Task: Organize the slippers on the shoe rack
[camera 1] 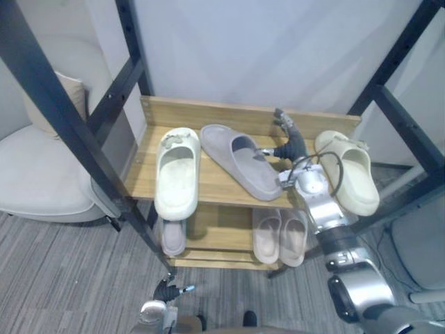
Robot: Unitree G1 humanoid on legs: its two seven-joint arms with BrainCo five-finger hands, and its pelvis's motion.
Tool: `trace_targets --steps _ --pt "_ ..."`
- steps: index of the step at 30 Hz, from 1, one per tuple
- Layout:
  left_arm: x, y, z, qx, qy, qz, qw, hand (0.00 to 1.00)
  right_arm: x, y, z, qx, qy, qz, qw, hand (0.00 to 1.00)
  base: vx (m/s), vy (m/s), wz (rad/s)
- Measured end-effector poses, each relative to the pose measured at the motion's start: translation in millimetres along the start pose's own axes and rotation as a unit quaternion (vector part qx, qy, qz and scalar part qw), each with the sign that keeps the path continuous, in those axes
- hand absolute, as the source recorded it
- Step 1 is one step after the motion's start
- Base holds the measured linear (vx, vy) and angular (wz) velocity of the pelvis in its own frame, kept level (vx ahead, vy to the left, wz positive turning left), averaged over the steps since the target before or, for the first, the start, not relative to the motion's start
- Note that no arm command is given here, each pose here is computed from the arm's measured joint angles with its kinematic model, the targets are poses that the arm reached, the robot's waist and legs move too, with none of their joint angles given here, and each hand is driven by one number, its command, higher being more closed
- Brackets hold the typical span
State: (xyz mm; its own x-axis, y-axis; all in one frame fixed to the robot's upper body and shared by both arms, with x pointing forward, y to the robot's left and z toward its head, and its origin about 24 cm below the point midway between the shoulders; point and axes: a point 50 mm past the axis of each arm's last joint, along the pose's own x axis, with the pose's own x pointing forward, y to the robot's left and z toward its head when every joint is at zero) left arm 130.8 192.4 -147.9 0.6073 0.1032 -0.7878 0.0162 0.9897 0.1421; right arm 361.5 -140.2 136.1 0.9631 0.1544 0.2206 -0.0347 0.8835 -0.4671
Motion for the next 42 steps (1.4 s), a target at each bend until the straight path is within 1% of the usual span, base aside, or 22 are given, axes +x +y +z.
trace_targets --steps 7,18,25,30,34,42 --pt "0 2 0 0.006 0.004 -0.005 1.000 0.00 5 8 4 -0.023 -0.006 0.036 0.999 1.00 0.00 -0.004 0.00" --pt "1 2 0 0.011 0.005 -0.007 1.000 0.00 3 9 3 -0.024 -0.006 0.043 0.999 1.00 0.00 -0.003 -0.01" --pt "1 1 0 0.011 0.005 -0.008 1.000 0.00 -18 11 5 -0.010 -0.027 0.036 0.999 1.00 0.00 -0.001 0.00" --pt "1 1 0 0.011 0.006 -0.008 1.000 0.00 -36 10 4 0.012 -0.038 0.013 0.999 1.00 0.00 0.000 0.00" --pt "1 1 0 0.010 0.006 -0.008 1.000 0.00 -45 7 -1 0.030 -0.029 -0.011 0.999 1.00 -0.03 -0.009 0.01" --pt "-1 -3 -4 0.007 0.012 -0.012 1.000 0.00 -63 4 -6 0.038 -0.023 -0.021 0.999 1.00 -0.05 -0.009 -0.02"
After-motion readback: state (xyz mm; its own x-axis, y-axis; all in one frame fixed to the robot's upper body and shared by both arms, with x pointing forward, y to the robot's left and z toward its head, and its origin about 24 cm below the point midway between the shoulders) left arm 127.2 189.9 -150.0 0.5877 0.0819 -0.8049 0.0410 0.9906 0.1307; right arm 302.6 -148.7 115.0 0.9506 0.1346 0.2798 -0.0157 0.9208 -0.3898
